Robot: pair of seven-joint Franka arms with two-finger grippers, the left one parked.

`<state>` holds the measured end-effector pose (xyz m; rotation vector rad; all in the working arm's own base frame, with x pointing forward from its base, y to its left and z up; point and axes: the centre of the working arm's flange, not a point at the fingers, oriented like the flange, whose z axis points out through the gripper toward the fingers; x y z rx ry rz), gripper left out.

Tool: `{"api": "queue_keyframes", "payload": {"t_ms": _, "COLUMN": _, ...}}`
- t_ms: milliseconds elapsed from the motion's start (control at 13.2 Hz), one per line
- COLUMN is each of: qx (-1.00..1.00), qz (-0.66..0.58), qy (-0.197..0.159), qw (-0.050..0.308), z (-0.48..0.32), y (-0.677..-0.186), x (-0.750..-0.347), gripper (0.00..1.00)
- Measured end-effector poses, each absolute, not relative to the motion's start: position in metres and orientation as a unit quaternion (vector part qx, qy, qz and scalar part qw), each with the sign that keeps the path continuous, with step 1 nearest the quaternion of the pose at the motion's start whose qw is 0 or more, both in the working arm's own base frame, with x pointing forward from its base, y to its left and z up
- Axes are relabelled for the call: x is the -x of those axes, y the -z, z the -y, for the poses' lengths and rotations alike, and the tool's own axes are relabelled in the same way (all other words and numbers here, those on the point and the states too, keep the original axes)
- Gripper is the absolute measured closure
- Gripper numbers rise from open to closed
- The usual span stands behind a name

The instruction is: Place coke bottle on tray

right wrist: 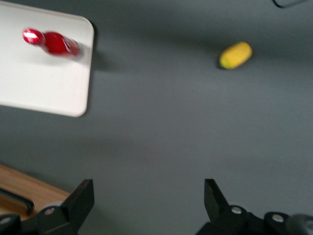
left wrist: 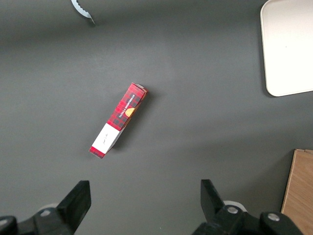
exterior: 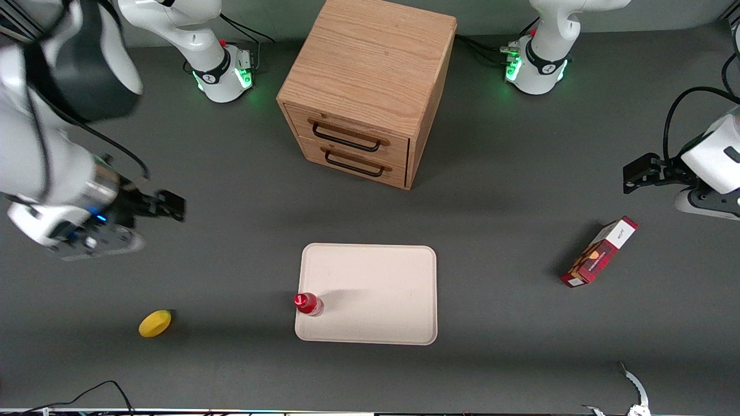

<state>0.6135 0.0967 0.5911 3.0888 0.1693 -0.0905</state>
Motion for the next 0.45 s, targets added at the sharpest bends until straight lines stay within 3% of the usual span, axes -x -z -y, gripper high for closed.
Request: {"api": "queue_keyframes", "payload": {"t_ms": 453, "qx": -0.998, "qz": -0.049, "qy": 0.025, "qw": 0.018, "z": -0.0864, "y": -0.6094, "x": -0.5974, "gripper": 0.0}}
